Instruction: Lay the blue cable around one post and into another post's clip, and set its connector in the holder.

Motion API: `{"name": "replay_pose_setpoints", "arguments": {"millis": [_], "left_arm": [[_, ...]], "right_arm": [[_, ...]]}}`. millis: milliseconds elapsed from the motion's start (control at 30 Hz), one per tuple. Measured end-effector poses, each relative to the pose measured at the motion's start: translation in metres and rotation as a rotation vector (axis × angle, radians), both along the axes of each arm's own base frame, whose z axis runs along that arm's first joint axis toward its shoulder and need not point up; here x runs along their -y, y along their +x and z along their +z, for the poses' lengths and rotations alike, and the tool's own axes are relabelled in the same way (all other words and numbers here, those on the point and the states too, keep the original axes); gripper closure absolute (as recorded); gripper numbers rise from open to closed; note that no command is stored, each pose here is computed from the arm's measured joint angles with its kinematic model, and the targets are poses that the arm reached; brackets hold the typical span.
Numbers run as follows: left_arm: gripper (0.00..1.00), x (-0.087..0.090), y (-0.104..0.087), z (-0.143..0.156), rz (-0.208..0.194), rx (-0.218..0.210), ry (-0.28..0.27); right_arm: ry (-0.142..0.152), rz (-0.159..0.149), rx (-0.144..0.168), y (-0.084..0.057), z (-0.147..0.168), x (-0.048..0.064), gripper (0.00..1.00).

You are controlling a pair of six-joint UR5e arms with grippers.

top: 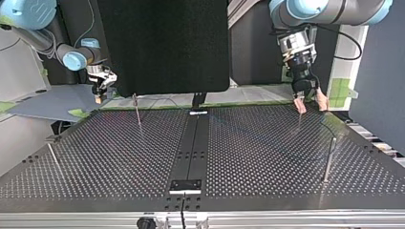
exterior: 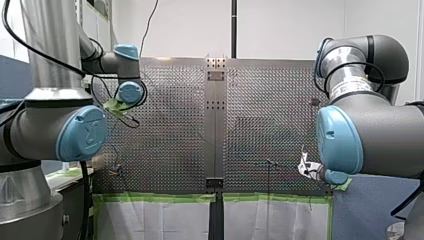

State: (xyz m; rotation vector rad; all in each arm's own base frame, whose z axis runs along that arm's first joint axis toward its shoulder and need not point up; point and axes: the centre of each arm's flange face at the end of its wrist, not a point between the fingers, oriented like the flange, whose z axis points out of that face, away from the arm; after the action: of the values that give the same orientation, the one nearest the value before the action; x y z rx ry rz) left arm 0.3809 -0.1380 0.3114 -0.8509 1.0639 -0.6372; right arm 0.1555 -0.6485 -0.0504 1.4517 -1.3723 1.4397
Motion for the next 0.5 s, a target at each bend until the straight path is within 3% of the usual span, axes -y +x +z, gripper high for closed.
{"name": "replay_pose_setpoints", "arguments": {"millis": [167,333,500], "left_arm": [[0.0,-0.006,0.02,-0.003,-0.001,0.0,-0.029],[0.0,-0.011,0.033,0.01,-0.009,0.034,-0.059],[0.0,-0.021,0.042,0.022,0.019,0.053,-0.076]], "right_arm": [[-0.001,0.001,0.0,0.0,0.0,0.0,1.0],[-0.002,0.002,0.002,0.001,0.0,0.0,1.0],[-0.002,0.003,0.002,0.001,0.0,0.0,1.0]]}}
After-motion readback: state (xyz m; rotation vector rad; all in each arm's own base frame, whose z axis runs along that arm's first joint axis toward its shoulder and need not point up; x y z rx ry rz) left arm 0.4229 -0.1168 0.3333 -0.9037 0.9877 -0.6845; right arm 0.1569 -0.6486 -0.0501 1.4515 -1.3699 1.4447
